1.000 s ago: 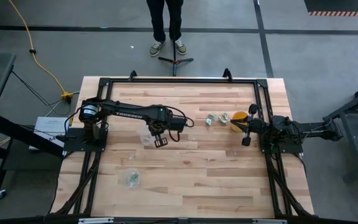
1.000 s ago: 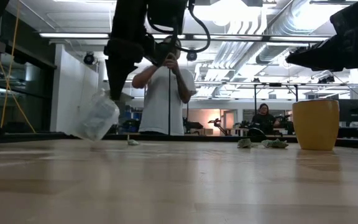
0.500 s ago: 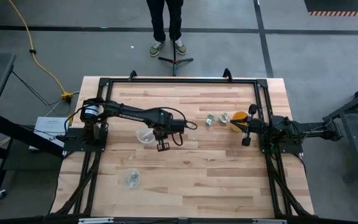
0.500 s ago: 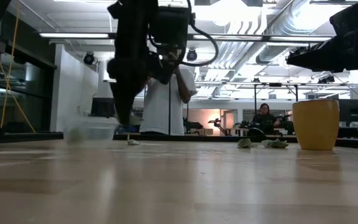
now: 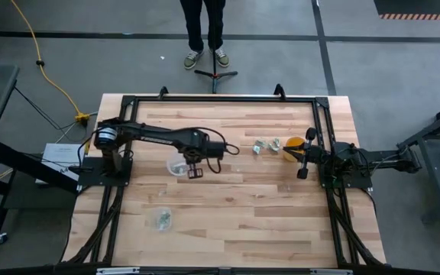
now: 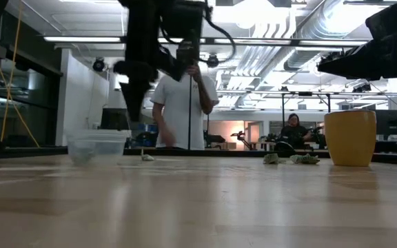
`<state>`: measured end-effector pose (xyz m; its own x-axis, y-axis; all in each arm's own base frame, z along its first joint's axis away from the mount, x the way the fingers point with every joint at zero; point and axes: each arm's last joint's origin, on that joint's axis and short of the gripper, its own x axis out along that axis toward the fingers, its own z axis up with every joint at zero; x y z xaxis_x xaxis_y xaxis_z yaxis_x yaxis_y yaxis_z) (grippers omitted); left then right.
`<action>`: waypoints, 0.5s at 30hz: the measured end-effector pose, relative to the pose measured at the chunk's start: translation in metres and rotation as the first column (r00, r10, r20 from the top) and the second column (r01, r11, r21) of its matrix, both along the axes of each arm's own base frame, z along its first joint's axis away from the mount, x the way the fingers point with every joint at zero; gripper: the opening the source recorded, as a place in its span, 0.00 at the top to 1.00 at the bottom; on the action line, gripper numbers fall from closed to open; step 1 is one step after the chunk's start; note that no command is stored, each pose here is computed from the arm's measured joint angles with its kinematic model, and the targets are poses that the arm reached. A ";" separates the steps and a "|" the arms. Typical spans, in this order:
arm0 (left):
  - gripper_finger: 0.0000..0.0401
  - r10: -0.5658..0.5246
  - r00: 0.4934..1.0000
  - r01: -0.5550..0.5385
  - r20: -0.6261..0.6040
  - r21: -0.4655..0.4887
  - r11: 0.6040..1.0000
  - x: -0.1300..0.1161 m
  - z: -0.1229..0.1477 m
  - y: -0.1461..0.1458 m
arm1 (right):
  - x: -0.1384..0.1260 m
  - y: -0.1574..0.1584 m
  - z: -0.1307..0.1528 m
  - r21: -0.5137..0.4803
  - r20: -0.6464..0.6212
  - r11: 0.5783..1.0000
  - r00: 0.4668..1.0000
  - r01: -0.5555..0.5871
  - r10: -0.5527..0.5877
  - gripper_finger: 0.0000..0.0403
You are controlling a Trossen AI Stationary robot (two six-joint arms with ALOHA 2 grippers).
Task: Pick and place Stevia / Truvia into bins
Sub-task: Put the stevia packet in the top transparent container
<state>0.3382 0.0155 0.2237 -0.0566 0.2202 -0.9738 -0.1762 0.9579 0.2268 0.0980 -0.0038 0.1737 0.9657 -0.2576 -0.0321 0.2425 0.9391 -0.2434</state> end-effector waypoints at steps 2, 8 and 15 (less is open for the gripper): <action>0.94 0.026 1.000 -0.026 -0.017 -0.025 0.999 -0.009 0.011 -0.001 | 0.000 0.000 0.000 0.000 0.001 1.000 1.000 0.001 -0.001 0.98; 0.90 0.100 0.994 -0.102 -0.053 -0.038 0.994 -0.028 0.008 -0.002 | 0.000 0.000 0.000 -0.001 -0.007 1.000 1.000 0.003 -0.003 0.98; 0.92 0.106 0.987 -0.112 -0.122 -0.045 0.993 -0.041 -0.020 -0.003 | 0.000 0.000 0.000 -0.001 -0.009 1.000 1.000 0.003 -0.003 0.98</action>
<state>0.2977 0.0124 0.2033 -0.1936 0.1556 -0.9687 -0.2551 0.9454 0.2028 0.0984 -0.0039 0.1733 0.9645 -0.2610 -0.0404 0.2435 0.9381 -0.2464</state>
